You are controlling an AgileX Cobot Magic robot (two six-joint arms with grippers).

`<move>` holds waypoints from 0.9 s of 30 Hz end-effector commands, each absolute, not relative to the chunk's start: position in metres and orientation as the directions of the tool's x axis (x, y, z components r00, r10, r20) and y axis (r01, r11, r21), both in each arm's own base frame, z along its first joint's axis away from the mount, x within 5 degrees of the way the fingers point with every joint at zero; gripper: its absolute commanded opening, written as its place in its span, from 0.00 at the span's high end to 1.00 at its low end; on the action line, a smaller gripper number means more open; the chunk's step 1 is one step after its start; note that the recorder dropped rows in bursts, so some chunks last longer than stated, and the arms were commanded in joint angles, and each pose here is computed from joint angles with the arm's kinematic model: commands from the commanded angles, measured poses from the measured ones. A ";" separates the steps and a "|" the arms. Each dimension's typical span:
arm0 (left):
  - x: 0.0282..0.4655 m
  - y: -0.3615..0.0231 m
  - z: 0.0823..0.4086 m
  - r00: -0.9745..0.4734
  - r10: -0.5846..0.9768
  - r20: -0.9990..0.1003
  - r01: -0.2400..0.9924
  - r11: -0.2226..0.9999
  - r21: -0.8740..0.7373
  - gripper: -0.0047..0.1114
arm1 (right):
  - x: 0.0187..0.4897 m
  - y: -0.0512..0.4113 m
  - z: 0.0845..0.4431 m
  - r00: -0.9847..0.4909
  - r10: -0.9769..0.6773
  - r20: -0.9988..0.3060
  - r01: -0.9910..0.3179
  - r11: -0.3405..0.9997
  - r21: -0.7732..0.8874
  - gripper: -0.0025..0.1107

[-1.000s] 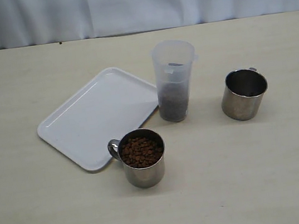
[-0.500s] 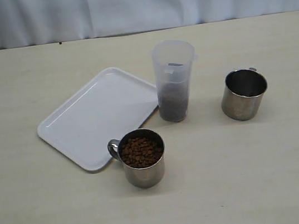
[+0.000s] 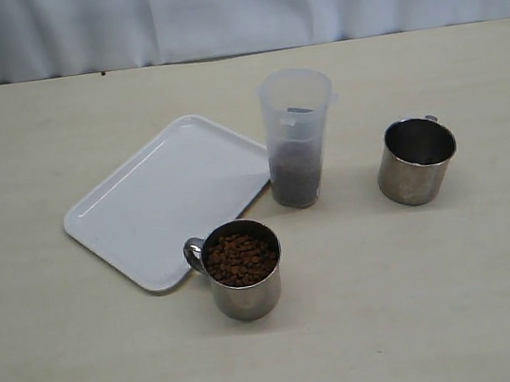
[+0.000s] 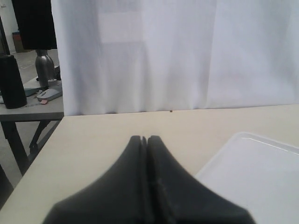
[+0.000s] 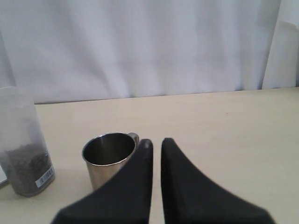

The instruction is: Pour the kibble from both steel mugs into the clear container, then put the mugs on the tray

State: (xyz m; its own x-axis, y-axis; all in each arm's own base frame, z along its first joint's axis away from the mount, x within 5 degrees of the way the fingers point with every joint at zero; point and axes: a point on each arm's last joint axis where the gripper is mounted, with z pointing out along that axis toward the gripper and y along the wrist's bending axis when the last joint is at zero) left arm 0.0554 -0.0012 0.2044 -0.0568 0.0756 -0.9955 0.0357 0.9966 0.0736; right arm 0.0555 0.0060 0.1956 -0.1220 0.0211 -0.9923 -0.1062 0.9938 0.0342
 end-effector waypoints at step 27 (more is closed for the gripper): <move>0.051 -0.025 0.242 0.282 -0.165 -0.945 0.328 0.942 -0.066 0.96 | 0.055 0.008 0.194 -0.126 0.012 -0.992 -0.134 0.990 0.030 0.93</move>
